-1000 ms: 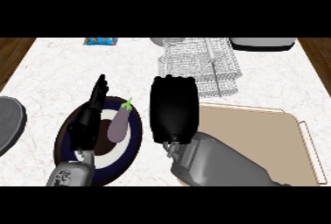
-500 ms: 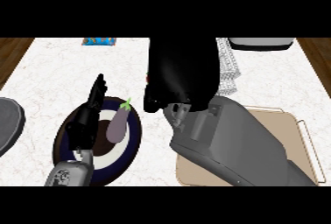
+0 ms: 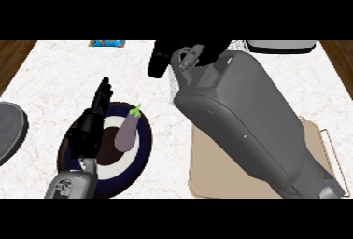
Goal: Pick the tomato from the tray and place it in the tiered basket
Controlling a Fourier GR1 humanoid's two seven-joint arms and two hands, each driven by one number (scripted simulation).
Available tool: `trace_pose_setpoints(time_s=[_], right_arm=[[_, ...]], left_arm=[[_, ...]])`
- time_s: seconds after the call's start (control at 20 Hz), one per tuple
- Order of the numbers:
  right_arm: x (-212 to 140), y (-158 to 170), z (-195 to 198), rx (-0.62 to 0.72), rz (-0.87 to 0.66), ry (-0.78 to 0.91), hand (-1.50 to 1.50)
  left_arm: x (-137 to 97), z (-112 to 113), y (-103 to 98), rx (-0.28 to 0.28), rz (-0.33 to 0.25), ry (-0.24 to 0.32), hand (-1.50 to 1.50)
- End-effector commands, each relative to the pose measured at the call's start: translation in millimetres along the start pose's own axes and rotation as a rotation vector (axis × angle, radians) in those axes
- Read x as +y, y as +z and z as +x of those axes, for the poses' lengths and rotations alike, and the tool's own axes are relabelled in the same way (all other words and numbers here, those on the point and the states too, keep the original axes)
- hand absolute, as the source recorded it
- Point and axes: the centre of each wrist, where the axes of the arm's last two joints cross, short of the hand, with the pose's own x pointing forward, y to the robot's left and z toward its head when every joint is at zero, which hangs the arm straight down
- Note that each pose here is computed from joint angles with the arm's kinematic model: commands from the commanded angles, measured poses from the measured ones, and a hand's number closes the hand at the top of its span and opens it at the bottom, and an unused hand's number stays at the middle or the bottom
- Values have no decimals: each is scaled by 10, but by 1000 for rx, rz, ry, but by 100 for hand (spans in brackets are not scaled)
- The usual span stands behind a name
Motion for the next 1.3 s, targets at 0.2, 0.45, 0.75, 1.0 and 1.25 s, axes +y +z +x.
trace_pose_setpoints(time_s=[0.2, 0.45, 0.75, 1.0, 1.25], right_arm=[[-17, -509, -71, 171, -18, 58, 150], [259, -663, -224, 155, -51, 135, 150], [483, -905, -642, 303, 10, -36, 150], [487, -1035, -776, 303, 18, -229, -150], [456, -886, -829, 274, -49, -416, -150]], left_arm=[[-76, -61, 69, 0, -1, 12, 0], [-51, 123, -150, -7, -1, -1, 0], [-51, 75, -47, -10, 13, 9, 0], [-120, 78, 22, -14, -17, 11, 0], [-51, -88, -8, 11, 22, 15, 0]])
